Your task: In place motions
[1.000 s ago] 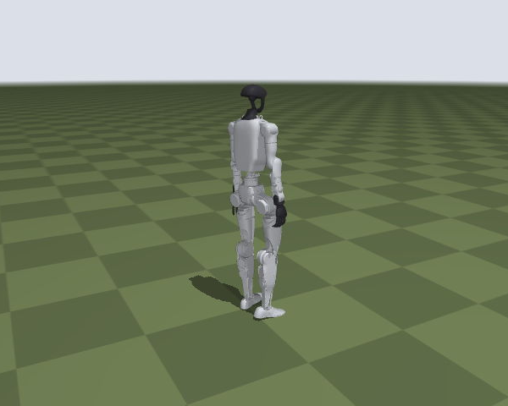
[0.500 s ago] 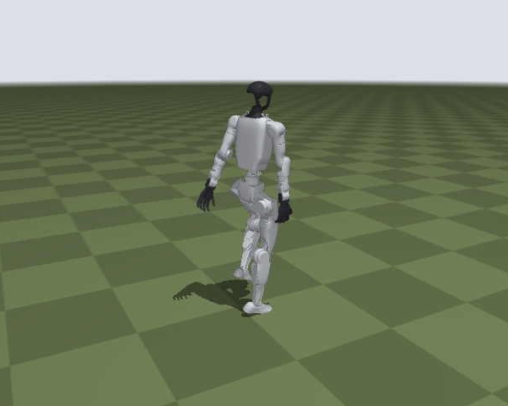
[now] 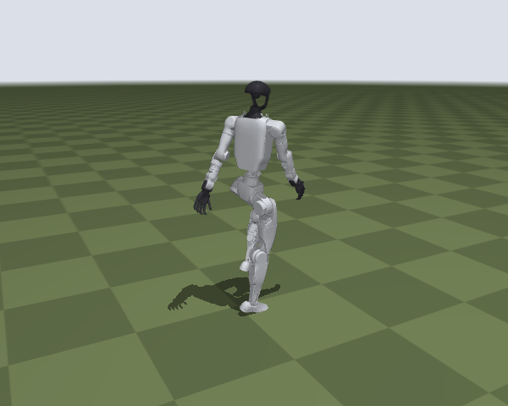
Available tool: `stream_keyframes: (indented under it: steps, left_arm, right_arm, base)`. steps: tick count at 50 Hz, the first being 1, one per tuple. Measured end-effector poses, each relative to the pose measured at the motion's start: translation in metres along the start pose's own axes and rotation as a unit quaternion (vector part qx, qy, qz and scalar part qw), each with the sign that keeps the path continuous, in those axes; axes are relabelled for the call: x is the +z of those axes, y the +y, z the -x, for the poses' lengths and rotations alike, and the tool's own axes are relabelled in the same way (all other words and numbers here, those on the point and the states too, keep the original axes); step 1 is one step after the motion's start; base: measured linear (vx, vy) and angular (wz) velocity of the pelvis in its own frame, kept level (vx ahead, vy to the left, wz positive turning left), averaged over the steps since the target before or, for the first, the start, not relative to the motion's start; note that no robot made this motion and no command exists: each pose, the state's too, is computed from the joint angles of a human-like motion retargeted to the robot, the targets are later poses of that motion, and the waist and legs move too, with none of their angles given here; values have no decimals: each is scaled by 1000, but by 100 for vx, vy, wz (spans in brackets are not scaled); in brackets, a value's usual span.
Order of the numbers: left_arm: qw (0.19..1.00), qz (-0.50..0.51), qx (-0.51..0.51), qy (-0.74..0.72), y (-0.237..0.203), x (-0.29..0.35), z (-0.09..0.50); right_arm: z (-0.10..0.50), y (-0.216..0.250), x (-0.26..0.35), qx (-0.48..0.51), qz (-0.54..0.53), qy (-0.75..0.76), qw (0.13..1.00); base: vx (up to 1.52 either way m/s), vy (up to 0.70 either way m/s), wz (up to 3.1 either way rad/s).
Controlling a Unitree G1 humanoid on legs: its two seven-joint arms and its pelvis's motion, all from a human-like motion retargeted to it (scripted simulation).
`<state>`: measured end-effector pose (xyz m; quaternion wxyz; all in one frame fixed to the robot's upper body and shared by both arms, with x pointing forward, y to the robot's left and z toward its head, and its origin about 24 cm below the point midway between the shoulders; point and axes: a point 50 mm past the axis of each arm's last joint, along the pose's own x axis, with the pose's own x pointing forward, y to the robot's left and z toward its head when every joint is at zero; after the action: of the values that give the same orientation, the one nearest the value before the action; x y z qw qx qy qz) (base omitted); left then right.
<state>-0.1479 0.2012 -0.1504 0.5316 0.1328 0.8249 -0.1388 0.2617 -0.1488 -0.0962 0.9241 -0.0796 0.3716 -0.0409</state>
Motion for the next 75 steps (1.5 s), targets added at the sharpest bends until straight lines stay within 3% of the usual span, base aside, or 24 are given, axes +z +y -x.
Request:
stream_keyframes:
  steps: [8, 15, 23, 33, 38, 47, 55, 63, 68, 75]
  left_arm:
    - [991, 81, 55, -92, 33, 44, 6]
    - [987, 74, 53, -131, 40, 70, 12]
    - [974, 21, 106, -197, 71, 104, 27]
    - [992, 72, 69, -79, 44, 57, 11]
    - [992, 14, 108, -68, 54, 65, 15]
    - [964, -55, 129, -228, 83, 182, 61]
    - [859, -86, 167, -476, 108, 311, 180]
    - [754, -71, 162, -633, 100, 358, 264]
    - [760, -88, 164, -623, 99, 353, 254]
    - [862, -107, 147, -473, 88, 301, 159]
  right_arm:
    - [47, -4, -138, 57, 8, 249, 967]
    - [110, -33, -226, 58, 3, 417, 907]
    - [120, -38, -237, 55, -43, 422, 904]
    - [92, -28, -209, 97, -7, 332, 938]
    - [88, -36, -206, 87, 15, 304, 949]
    - [124, -62, -246, 55, 67, 375, 923]
    - [217, -58, -306, 113, -39, 577, 808]
    - [270, -52, -326, 88, -123, 665, 731]
    - [240, -42, -315, 99, -139, 618, 768]
    - [172, -41, -282, 98, -62, 497, 860]
  base:
    - [9, 3, 28]
    - [9, 23, 98]
    - [-4, 13, -32]
    - [9, 18, -38]
    - [10, 17, -19]
    - [22, 10, 46]
    - [-9, 29, 111]
    - [-18, 15, -62]
    - [1, -4, -25]
    - [12, -11, -17]
